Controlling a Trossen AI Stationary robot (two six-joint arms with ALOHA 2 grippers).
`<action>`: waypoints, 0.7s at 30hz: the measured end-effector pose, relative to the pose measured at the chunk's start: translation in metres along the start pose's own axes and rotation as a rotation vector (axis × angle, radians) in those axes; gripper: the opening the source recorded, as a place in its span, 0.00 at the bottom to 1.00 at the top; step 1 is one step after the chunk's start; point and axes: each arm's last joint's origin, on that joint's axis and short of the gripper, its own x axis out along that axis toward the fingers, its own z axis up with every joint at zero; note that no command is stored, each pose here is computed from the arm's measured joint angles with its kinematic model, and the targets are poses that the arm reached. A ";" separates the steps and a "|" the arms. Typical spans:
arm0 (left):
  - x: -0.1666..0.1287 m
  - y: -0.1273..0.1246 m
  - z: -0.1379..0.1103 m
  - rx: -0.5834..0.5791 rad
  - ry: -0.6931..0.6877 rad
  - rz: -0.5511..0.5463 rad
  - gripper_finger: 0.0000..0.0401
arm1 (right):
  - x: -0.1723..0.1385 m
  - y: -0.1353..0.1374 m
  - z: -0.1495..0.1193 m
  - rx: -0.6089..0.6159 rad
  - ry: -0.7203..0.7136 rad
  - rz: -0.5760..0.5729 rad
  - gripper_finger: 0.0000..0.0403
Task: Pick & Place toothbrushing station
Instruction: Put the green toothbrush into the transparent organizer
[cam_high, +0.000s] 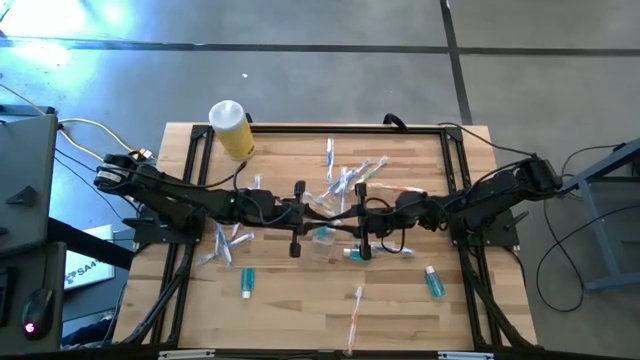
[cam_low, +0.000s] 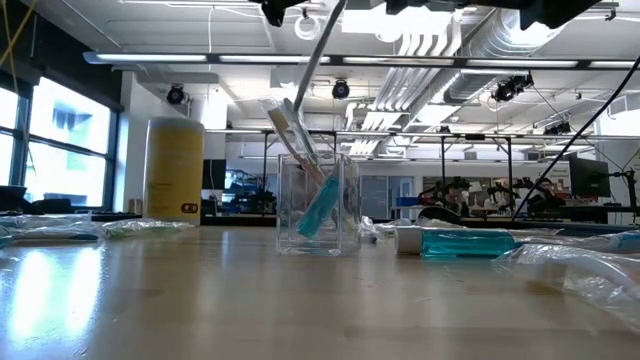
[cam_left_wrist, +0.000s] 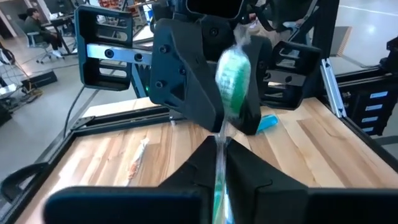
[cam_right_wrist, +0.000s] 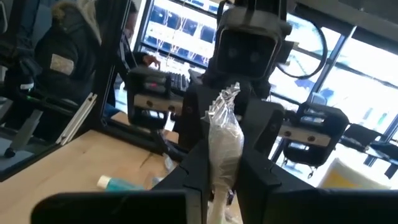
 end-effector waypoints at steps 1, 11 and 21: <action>0.000 0.000 0.000 -0.008 -0.001 0.000 0.11 | 0.000 0.000 -0.001 0.003 0.013 0.003 0.10; -0.001 0.004 0.001 0.000 0.012 0.070 0.47 | -0.013 -0.002 0.003 -0.041 0.194 -0.153 0.10; -0.003 0.006 -0.001 0.034 0.053 0.171 0.57 | -0.022 -0.031 -0.006 0.106 0.283 -0.228 0.10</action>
